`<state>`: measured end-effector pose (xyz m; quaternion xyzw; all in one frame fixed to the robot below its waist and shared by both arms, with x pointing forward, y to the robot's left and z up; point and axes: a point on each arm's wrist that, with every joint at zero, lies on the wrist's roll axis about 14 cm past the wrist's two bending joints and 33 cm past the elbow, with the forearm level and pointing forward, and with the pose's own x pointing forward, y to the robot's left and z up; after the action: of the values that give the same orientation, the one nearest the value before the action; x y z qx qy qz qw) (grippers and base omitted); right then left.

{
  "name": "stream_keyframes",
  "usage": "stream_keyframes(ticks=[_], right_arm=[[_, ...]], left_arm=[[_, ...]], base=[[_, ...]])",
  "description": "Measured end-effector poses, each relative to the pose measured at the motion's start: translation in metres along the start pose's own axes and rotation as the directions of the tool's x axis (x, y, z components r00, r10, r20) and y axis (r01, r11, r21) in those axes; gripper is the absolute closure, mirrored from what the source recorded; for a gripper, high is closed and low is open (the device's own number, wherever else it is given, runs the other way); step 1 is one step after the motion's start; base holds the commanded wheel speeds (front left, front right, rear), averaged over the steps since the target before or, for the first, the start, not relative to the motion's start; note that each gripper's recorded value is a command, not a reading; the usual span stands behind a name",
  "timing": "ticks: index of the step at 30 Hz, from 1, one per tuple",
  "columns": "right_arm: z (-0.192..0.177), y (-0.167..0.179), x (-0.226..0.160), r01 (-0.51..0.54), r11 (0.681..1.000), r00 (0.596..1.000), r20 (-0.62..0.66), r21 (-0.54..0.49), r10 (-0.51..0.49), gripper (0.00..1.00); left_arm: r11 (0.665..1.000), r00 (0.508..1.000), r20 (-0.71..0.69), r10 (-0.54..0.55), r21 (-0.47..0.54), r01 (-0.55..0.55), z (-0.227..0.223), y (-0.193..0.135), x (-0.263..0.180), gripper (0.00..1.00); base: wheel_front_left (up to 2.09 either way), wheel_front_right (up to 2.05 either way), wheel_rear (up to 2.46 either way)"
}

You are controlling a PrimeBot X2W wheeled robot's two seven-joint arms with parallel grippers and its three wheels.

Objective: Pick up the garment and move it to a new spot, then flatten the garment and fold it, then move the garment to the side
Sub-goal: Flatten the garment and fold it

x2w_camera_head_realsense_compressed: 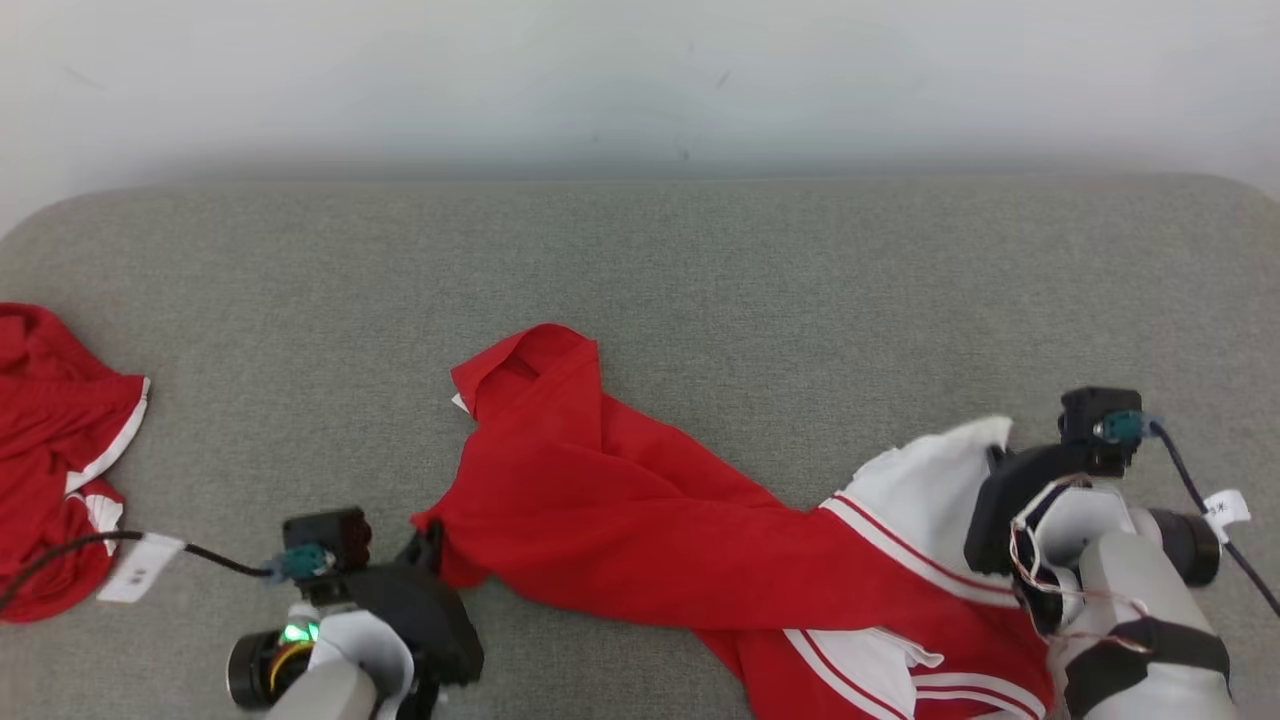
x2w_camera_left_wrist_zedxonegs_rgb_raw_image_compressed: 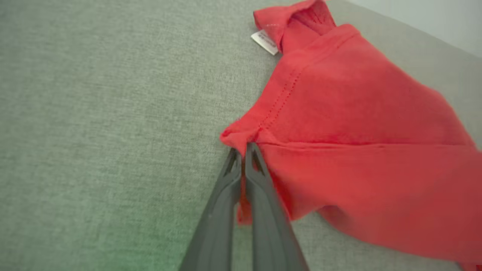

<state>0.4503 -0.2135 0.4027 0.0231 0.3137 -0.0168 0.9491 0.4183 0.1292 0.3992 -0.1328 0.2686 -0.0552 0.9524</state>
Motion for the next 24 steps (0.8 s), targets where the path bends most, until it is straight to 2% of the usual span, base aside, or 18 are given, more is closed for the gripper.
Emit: stream_keyframes(ticks=[3, 6, 7, 11, 14, 18, 20, 23, 24], right_arm=[[0.030, 0.008, 0.001, -0.032, 0.999, 0.995, 0.094, 0.033, 0.028, 1.00], [0.082, 0.023, 0.003, -0.095, 0.993, 0.973, 0.217, 0.068, 0.078, 1.00], [0.127, 0.036, 0.001, -0.140, 0.989, 0.943, 0.311, 0.047, 0.119, 1.00], [0.212, 0.047, -0.009, -0.173, 0.984, 0.862, 0.478, -0.042, 0.172, 1.00], [0.264, 0.049, -0.019, -0.152, 0.982, 0.786, 0.588, -0.114, 0.190, 1.00], [0.320, 0.041, -0.041, -0.083, 0.982, 0.664, 0.726, -0.167, 0.179, 1.00], [0.346, 0.034, -0.058, -0.022, 0.981, 0.588, 0.791, -0.194, 0.170, 1.00], [0.385, 0.018, -0.089, 0.064, 0.978, 0.448, 0.882, -0.196, 0.148, 1.00], [0.385, 0.018, -0.089, 0.064, 0.978, 0.448, 0.882, -0.196, 0.148, 1.00]], left_arm=[[0.997, 0.994, 0.110, -0.016, -0.071, 0.024, 0.033, -0.008, 0.006, 1.00], [0.981, 0.972, 0.230, -0.051, -0.171, 0.092, 0.085, -0.020, 0.017, 1.00], [0.969, 0.952, 0.292, -0.091, -0.193, 0.152, 0.124, -0.030, 0.025, 1.00], [0.950, 0.895, 0.411, -0.172, -0.173, 0.261, 0.208, -0.047, 0.037, 1.00], [0.949, 0.844, 0.504, -0.186, -0.129, 0.287, 0.268, -0.052, 0.043, 1.00], [0.962, 0.765, 0.607, -0.216, -0.003, 0.274, 0.326, -0.066, 0.046, 1.00], [0.951, 0.680, 0.694, -0.237, 0.022, 0.308, 0.361, -0.083, 0.036, 1.00], [0.929, 0.519, 0.810, -0.274, 0.084, 0.361, 0.409, -0.109, 0.014, 1.00], [0.929, 0.519, 0.810, -0.274, 0.084, 0.361, 0.409, -0.109, 0.014, 1.00]], base=[[0.00, 0.00, 0.00], [0.00, 0.00, 0.00], [0.00, 0.00, 0.00], [0.00, 0.00, 0.00], [0.00, 0.00, 0.00], [0.00, 0.00, 0.00], [0.00, 0.00, 0.00], [0.00, 0.00, 0.00], [0.00, 0.00, 0.00]])
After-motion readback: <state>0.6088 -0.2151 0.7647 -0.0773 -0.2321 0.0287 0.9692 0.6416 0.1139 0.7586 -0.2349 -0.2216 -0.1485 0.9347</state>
